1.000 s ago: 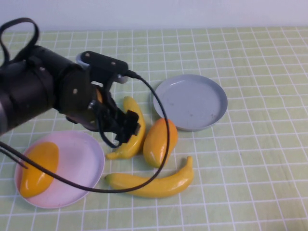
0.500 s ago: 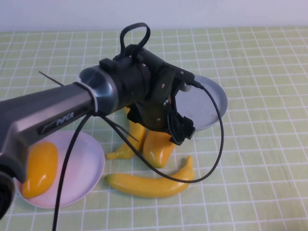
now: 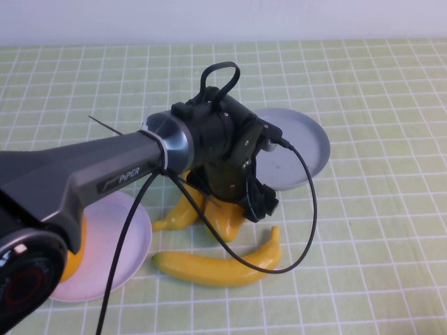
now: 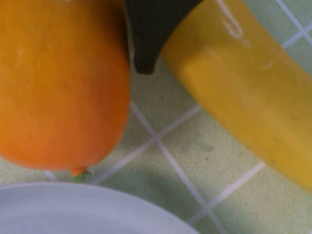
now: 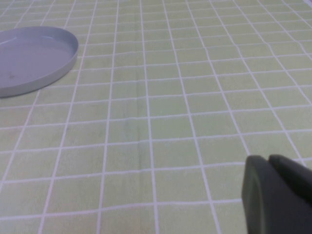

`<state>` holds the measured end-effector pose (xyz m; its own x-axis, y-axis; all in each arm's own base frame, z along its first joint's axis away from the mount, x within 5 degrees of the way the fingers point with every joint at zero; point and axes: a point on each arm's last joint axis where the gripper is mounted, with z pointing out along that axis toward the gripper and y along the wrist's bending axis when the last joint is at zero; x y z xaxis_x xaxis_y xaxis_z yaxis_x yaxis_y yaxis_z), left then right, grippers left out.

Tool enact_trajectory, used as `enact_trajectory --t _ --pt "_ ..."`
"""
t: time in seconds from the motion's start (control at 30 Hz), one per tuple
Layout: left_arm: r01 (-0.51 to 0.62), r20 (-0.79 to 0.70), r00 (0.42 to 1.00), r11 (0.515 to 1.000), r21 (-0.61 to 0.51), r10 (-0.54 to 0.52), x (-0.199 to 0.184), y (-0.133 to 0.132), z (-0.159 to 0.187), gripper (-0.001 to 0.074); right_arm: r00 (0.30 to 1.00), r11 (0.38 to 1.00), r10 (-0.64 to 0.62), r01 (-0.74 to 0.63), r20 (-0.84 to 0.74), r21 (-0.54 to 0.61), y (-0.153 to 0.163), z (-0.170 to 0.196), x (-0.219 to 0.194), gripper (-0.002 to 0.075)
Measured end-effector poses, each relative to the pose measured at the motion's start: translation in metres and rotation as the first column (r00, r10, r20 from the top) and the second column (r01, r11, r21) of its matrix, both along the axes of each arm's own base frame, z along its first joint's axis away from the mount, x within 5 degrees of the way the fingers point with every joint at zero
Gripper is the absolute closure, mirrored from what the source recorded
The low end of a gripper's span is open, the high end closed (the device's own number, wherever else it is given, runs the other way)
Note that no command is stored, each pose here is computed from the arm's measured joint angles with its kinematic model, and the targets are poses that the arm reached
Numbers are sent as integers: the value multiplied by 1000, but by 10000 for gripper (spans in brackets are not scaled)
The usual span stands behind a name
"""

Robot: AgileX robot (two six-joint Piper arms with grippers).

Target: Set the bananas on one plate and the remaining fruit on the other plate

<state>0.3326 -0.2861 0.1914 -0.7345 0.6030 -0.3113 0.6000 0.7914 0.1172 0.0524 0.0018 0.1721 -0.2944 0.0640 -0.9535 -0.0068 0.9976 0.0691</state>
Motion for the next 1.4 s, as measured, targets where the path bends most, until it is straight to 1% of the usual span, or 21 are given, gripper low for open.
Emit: enact_trajectory --t 0.17,0.3,0.33,1.4 --pt "1 1 1000 1000 2 -1 0 0 0 76 1000 1000 0 0 0 0 0 0 0 743" --pt "-1 -5 1000 1000 9 1 0 1 0 159 1000 1000 0 0 0 0 0 0 0 743" --pt "-2 -8 1000 1000 12 2 -1 1 0 162 1000 1000 0 0 0 0 0 0 0 743" --pt "-3 -25 1000 1000 31 4 -2 2 0 163 1000 1000 0 0 0 0 0 0 0 743"
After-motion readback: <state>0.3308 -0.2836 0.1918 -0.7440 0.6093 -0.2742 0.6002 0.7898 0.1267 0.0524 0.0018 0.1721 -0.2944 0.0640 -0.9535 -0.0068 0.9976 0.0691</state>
